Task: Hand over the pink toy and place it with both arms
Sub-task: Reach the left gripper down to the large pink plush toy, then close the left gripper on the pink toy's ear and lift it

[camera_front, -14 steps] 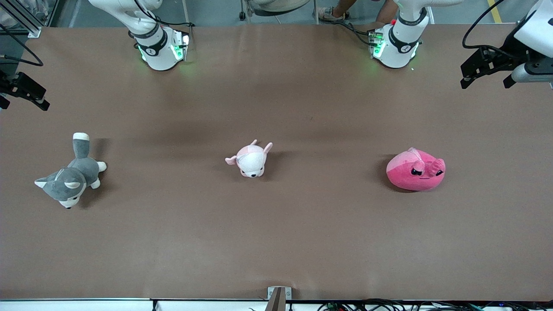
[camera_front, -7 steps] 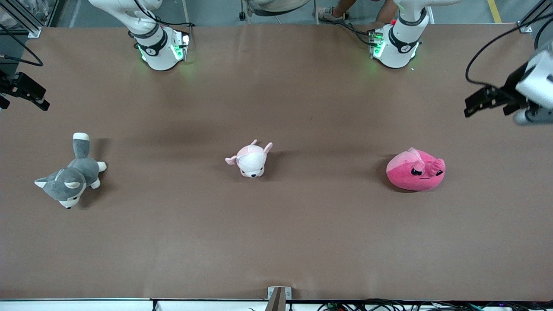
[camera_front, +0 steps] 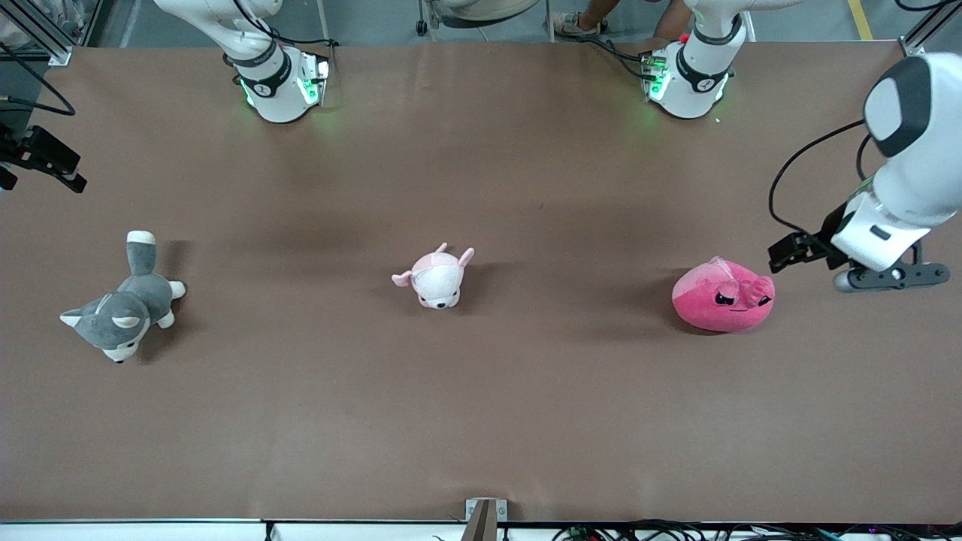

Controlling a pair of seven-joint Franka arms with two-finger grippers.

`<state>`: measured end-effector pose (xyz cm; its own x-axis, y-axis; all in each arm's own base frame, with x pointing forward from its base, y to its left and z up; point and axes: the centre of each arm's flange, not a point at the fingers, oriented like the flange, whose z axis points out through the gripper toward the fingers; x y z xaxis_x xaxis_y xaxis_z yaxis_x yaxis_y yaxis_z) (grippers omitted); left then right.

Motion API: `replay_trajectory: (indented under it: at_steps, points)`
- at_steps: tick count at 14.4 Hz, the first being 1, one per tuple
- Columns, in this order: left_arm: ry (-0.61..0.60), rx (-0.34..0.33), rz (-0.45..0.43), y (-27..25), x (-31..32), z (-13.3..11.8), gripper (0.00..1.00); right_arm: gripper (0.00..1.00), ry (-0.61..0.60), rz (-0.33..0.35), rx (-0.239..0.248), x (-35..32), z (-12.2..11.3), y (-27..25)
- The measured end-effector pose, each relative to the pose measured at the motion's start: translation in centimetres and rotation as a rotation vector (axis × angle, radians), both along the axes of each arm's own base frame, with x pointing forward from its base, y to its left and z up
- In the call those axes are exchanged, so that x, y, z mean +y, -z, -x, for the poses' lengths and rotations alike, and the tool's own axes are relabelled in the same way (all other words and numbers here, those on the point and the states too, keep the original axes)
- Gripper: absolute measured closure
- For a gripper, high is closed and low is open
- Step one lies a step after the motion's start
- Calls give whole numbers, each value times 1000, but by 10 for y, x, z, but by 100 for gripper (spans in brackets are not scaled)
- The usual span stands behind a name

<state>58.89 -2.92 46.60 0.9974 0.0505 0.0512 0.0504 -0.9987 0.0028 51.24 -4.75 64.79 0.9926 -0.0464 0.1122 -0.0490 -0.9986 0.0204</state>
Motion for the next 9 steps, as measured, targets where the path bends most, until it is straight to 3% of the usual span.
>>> replay_trajectory:
  at_steps: [3,4,5,9]
  points:
    - [-28,2,6,41,2,-9,2,0,0,0,0,0,0,0]
    - [-33,6,8,51,3,-12,10,0,0,0,1,0,0,0]
    - [-35,12,9,60,4,-14,10,0,1,0,1,0,0,1]
    - [-39,32,12,85,5,-19,25,0,1,0,2,-1,-1,2]
